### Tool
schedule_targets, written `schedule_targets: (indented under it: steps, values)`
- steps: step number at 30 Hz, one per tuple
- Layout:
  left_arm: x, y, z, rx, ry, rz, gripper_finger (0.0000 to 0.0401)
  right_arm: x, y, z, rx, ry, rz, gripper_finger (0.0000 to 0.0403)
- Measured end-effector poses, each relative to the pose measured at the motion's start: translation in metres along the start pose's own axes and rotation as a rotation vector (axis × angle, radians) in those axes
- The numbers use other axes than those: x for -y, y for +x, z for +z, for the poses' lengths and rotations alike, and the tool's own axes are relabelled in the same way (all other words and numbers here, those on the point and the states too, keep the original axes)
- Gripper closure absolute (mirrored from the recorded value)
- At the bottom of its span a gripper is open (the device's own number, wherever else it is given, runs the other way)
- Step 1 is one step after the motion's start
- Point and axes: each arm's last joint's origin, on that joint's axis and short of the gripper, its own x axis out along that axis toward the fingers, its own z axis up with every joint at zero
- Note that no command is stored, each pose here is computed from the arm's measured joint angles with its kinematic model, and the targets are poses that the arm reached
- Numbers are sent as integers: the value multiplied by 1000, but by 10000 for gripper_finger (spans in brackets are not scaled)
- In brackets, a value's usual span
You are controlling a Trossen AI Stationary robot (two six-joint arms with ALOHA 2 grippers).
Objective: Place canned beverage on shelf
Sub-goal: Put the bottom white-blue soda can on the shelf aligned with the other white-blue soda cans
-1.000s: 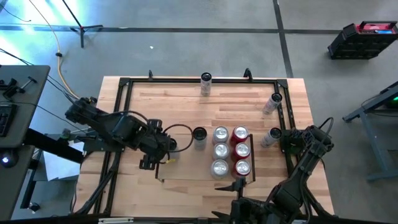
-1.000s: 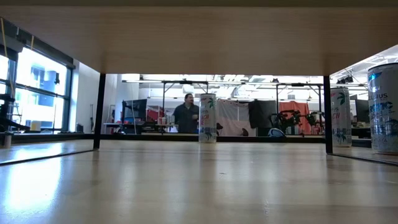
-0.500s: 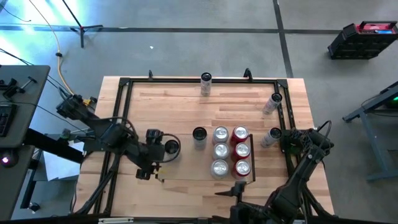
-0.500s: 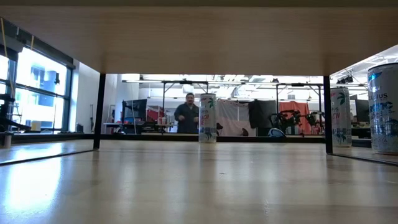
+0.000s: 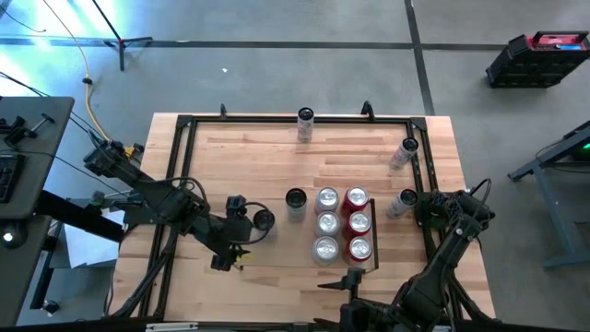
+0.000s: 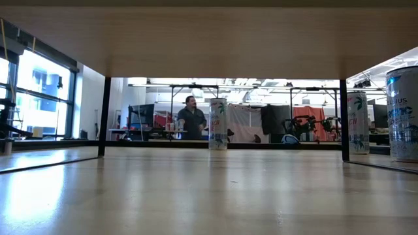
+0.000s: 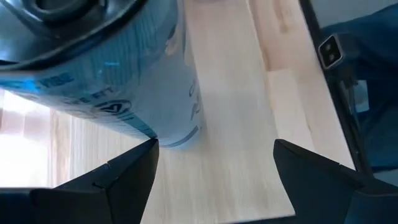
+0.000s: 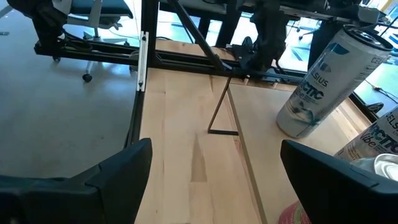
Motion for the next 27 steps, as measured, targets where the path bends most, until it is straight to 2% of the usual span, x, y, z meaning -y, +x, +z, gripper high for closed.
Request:
schedule_targets:
  steps: [17,27]
  values:
    - [-4,23,-3,23,-2,9,94,0,0,0,0,3,0,61]
    - [-2,29,5,102,20,-22,94,0,0,3,35,-34,-30,61]
